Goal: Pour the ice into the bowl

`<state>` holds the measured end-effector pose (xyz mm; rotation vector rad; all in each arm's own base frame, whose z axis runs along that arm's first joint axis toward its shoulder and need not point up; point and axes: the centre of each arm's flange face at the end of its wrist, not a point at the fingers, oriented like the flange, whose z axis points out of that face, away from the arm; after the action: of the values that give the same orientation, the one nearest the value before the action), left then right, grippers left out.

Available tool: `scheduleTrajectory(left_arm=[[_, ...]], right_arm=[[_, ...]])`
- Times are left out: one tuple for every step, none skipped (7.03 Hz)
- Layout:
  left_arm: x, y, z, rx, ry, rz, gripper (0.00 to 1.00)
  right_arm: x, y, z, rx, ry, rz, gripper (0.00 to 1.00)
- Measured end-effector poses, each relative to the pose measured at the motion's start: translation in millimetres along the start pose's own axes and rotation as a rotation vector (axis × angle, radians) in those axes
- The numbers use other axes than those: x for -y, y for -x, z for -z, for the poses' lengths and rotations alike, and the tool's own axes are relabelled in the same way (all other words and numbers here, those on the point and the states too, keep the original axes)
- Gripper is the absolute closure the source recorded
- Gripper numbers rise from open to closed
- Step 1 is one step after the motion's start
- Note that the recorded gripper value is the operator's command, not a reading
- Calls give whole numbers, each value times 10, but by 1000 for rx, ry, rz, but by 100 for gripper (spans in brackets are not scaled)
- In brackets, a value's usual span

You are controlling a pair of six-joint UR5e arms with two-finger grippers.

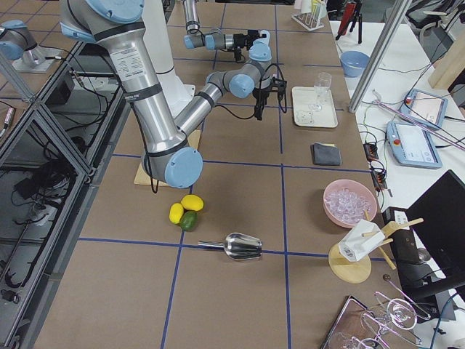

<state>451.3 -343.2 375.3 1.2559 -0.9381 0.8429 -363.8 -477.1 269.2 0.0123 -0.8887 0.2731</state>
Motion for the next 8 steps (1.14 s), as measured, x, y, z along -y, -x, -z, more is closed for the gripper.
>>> scheduleTrajectory(left_arm=[[-31,-15,11,3,-8,58,100],[-62,-48,34,4,-20,116,100],[-89,-85,55,4,-29,154,100],[-122,-120,62,4,-32,164,100],[-203,-178,62,3,-32,142,100],[-356,-270,65,4,-33,110,100],[-570,-375,69,6,-34,88,100],[-804,-493,74,11,-34,61,100]], right_arm=[[-2,1,-1,0,0,0,0],[-2,1,-1,0,0,0,0],[-2,4,0,0,0,1,0],[-3,7,1,1,0,1,0],[-3,14,5,2,0,1,0],[-3,26,13,4,-1,2,0],[-6,41,19,6,-1,4,0],[-8,45,20,7,-1,5,0]])
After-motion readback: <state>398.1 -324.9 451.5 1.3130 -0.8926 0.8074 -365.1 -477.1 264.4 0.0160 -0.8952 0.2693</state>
